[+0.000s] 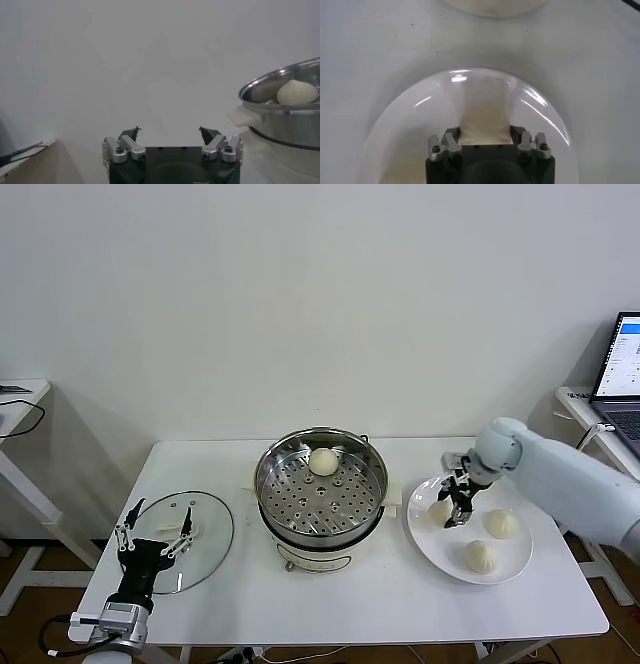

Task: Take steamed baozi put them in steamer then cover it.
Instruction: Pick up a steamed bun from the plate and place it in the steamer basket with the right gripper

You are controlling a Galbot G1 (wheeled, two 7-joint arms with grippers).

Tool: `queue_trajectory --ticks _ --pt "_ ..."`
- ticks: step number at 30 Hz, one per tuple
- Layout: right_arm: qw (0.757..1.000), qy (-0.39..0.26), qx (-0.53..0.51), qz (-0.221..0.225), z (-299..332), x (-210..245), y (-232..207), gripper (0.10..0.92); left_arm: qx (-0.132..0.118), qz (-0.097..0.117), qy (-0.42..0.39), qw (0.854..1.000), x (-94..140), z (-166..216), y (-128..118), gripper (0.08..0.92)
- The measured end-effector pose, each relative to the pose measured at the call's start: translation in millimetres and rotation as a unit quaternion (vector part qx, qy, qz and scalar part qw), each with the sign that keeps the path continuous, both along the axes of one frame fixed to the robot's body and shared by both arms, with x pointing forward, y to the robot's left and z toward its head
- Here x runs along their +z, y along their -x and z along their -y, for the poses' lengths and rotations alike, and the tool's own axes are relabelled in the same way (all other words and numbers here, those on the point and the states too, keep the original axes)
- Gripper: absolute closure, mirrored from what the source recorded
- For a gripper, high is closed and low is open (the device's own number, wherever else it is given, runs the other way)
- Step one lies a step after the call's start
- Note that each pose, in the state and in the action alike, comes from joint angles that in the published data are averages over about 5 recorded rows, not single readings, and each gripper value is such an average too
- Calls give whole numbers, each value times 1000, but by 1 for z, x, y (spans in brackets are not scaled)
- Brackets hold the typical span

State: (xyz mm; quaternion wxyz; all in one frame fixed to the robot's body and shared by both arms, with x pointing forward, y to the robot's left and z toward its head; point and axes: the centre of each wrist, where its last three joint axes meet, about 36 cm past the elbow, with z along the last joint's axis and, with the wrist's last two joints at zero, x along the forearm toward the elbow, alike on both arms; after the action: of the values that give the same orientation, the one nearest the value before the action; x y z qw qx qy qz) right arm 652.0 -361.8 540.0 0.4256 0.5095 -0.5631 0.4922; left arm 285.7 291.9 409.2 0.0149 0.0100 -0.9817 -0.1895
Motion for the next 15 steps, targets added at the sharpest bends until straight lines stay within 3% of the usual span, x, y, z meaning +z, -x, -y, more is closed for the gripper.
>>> queue_trajectory --ticks 7,15 --pt "1000 -13 6 23 -10 82 16 361 -4 3 -2 1000 3 2 -1 177" --pt "998 -32 27 38 -66 152 45 361 -9 9 -8 1000 8 2 1 177"
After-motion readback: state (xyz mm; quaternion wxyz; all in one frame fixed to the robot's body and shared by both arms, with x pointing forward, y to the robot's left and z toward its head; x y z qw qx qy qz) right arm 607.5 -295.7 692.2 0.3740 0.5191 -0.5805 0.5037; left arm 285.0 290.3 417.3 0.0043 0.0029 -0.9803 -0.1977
